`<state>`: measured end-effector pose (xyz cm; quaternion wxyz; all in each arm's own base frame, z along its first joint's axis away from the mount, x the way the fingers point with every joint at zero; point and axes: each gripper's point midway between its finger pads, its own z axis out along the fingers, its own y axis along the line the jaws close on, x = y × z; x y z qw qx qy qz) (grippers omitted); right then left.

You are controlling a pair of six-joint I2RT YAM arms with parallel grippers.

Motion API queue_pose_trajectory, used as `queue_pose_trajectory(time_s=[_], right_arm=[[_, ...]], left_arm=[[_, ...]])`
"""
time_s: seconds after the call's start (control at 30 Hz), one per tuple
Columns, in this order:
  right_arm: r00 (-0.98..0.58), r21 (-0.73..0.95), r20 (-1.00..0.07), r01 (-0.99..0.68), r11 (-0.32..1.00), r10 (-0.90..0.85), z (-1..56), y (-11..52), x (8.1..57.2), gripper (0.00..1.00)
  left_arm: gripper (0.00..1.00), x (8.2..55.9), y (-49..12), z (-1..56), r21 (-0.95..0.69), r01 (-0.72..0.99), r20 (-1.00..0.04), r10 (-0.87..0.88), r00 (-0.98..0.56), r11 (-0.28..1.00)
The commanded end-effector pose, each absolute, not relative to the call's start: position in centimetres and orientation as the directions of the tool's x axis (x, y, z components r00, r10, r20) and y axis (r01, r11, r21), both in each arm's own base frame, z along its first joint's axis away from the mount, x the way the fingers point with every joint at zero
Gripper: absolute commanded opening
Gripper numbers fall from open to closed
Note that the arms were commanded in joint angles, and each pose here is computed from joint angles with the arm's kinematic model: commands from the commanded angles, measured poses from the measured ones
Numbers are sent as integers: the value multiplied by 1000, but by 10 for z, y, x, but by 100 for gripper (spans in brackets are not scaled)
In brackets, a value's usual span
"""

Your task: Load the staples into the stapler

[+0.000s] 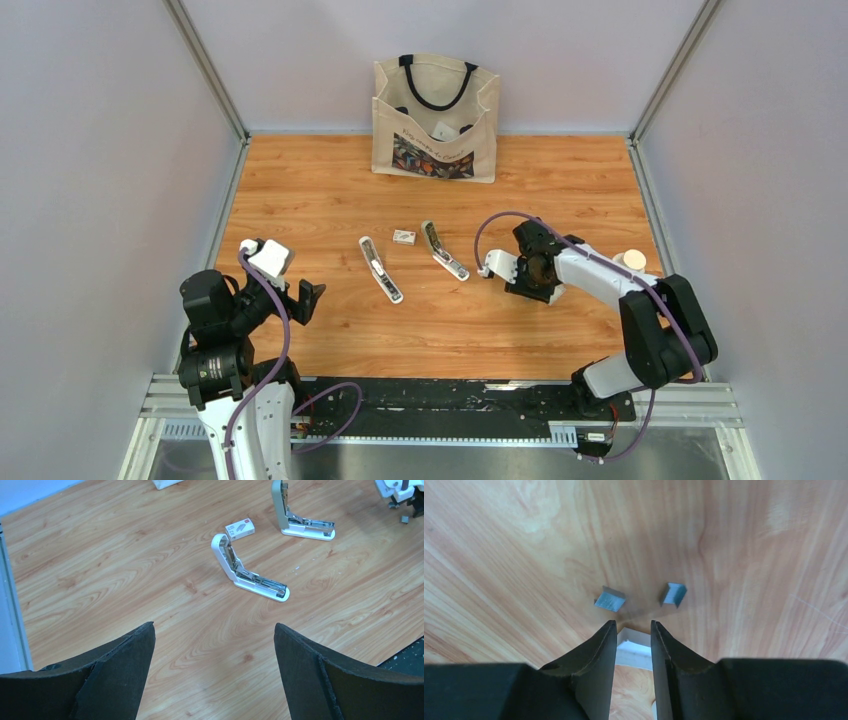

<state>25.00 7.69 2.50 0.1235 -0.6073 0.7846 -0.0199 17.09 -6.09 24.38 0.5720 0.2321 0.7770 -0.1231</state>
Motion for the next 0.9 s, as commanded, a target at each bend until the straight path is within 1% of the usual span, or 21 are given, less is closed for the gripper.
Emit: queue_pose_trajectory(time_s=[0.0,0.23,0.43,0.7,0.87], right_arm=[[-206,-249,-136,-940,235,-969,28,73,254,35],[-211,-250,-157,-937,246,-965,23,83,252,36],[-218,-299,-142,-920,252,-965,16,90,263,36],[-193,-280,-142,-933,226,-971,20,104,258,39],[-194,-308,-155,-922,234,-969,22,106,265,40]], left_arm=[[96,173,-61,248,83,506,-952,218,-215,859],[96,174,-62,247,79,508,-951,218,-220,858],[96,174,-61,248,80,508,-951,218,-218,858],[96,174,-61,247,79,508,-951,219,-220,857],[96,174,-62,247,78,510,-951,217,-219,856]])
